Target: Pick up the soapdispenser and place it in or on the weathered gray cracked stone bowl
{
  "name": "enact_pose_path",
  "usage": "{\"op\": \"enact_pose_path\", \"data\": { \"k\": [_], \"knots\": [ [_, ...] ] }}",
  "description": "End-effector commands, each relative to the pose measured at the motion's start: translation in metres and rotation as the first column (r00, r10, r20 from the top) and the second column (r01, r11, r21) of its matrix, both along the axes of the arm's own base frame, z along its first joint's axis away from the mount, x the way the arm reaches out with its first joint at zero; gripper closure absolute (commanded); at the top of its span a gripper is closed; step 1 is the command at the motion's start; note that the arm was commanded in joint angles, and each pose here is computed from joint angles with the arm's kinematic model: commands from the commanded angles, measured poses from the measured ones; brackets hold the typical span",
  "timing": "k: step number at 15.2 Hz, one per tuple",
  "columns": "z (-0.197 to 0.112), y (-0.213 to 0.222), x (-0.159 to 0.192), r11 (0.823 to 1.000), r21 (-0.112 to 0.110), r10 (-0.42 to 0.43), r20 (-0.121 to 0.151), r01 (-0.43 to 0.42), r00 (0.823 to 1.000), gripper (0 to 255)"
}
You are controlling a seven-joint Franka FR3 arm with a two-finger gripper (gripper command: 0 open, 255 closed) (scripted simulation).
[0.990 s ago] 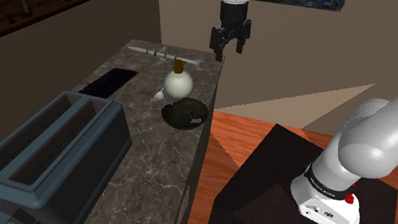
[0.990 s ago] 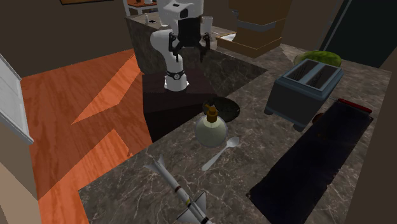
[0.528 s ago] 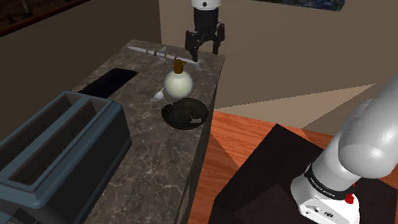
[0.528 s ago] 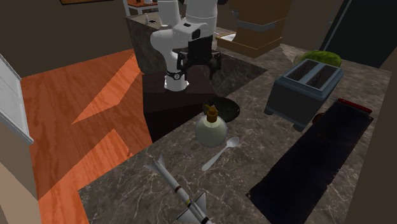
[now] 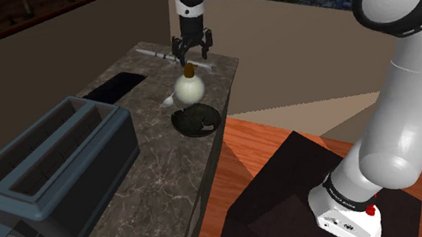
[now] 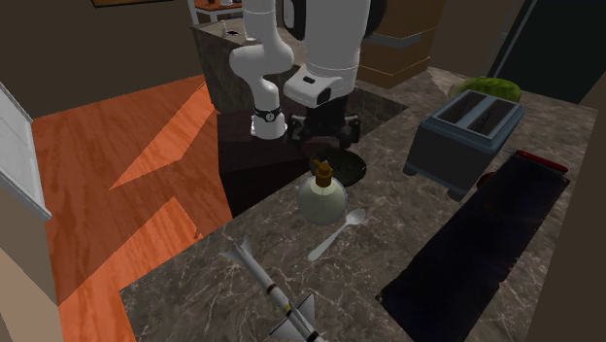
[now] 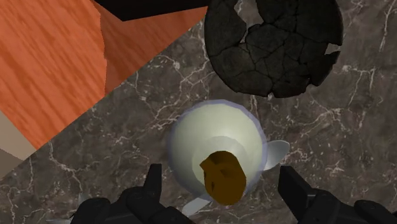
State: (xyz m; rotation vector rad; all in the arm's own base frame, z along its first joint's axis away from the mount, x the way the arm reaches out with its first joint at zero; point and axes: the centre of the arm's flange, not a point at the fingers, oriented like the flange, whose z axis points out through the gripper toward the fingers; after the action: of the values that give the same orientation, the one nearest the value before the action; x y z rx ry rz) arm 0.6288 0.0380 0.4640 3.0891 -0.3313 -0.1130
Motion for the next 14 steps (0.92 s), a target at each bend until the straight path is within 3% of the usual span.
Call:
{"op": "enact_pose_path", "data": {
  "k": [1,9,14],
  "knots": [
    [-0.009,0.004,0.026,1.000,-0.001,-0.005,0.000,0.005,1.000,0],
    [-0.049,0.003,0.024,1.000,-0.001,-0.005,0.000,0.005,1.000,0],
    [-0.049,0.003,0.024,1.000,-0.001,-0.005,0.000,0.005,1.000,0]
  ]
}}
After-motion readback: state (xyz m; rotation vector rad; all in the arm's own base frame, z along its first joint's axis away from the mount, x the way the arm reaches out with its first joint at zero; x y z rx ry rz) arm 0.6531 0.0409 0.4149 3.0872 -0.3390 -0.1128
